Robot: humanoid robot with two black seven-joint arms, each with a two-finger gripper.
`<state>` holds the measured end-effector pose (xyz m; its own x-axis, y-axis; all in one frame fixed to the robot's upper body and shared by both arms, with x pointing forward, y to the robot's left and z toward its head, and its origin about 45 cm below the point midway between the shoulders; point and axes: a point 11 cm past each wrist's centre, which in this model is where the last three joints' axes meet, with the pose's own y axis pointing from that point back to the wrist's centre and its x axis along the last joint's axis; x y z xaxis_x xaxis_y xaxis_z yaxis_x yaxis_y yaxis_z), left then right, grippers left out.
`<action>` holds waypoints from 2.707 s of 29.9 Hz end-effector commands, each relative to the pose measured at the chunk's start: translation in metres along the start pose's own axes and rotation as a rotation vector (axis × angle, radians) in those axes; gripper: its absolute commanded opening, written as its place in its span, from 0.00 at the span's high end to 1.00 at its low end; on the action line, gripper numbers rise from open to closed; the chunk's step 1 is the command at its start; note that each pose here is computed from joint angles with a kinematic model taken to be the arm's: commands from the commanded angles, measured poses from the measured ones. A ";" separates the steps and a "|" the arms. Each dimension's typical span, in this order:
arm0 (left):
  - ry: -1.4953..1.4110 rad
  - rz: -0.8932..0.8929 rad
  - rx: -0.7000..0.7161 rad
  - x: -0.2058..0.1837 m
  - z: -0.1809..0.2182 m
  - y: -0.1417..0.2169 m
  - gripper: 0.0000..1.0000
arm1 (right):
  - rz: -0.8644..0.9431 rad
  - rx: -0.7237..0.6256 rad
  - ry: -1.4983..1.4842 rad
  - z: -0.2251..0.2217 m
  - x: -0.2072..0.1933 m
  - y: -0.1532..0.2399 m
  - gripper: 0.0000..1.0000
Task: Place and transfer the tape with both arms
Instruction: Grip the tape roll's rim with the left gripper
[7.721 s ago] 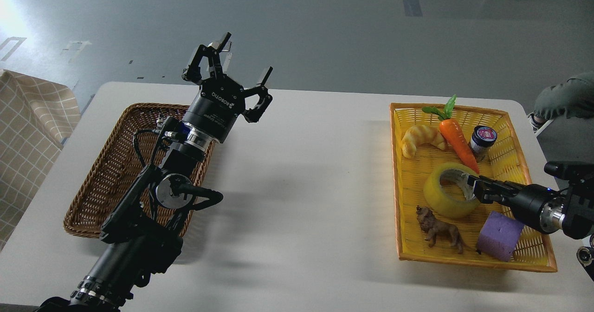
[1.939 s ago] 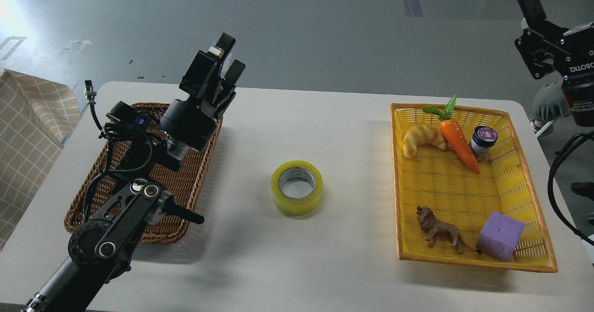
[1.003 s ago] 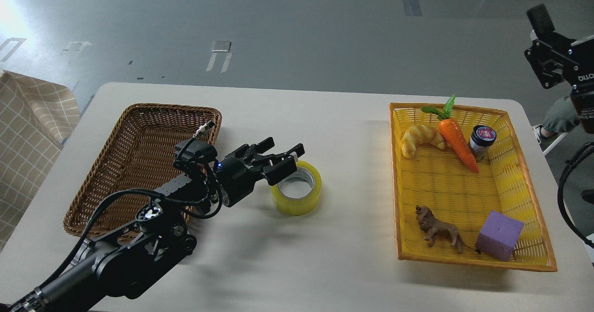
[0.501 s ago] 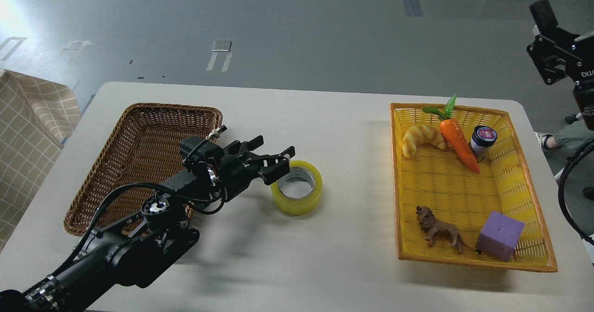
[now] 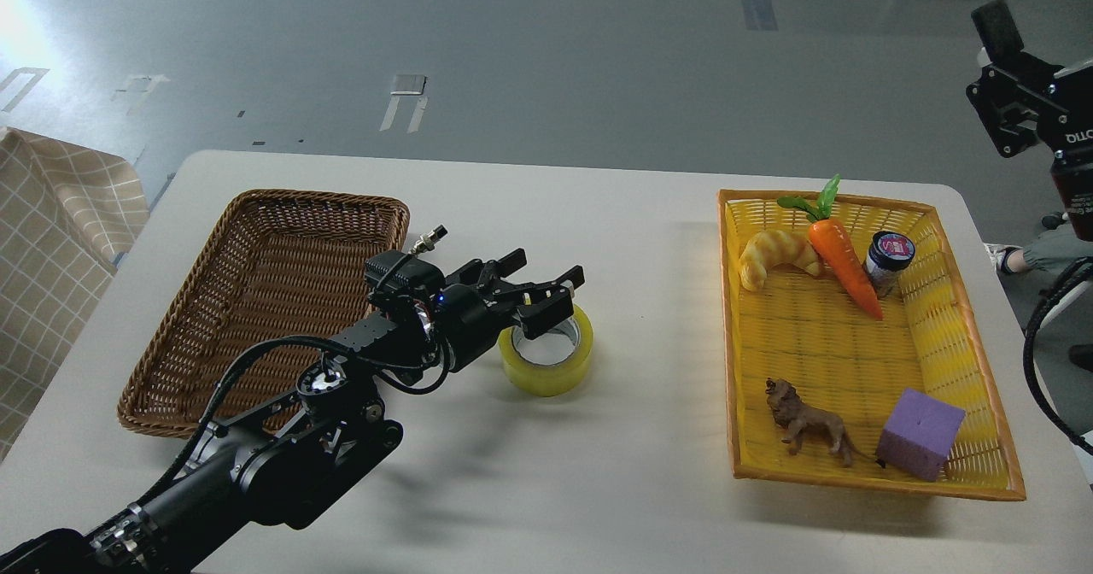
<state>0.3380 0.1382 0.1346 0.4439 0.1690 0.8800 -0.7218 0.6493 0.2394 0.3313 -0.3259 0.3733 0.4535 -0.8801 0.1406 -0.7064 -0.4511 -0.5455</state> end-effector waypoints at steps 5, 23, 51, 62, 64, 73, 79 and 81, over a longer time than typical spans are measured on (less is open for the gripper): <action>-0.102 -0.078 0.032 -0.005 -0.022 0.008 0.02 | 0.000 0.001 0.001 0.000 0.001 -0.001 0.00; -0.135 -0.111 0.018 -0.018 -0.024 0.016 0.02 | -0.002 -0.003 -0.003 0.002 0.000 -0.002 0.00; -0.156 -0.172 0.047 -0.025 -0.038 0.025 0.02 | 0.006 -0.017 -0.007 0.006 0.000 0.005 0.00; -0.149 -0.205 0.048 -0.028 -0.036 0.022 0.02 | 0.016 -0.024 -0.005 0.006 0.002 0.009 0.00; -0.151 -0.214 0.044 -0.027 -0.035 0.021 0.03 | 0.017 -0.027 -0.005 0.007 0.002 0.010 0.00; -0.165 -0.246 0.036 -0.026 -0.033 0.018 0.11 | 0.021 -0.041 -0.008 0.010 0.001 0.014 0.00; -0.174 -0.266 0.032 -0.032 -0.033 0.018 0.18 | 0.025 -0.050 -0.010 0.012 0.001 0.018 0.00; -0.180 -0.272 0.030 -0.031 -0.032 0.017 0.24 | 0.025 -0.057 -0.009 0.012 0.002 0.019 0.00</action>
<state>0.3286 0.1692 0.0982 0.5237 -0.1315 0.8417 -0.6124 0.6286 0.4793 0.3260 -0.3332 0.3547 0.4413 -0.8894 0.1194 -0.7432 -0.4368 -0.5069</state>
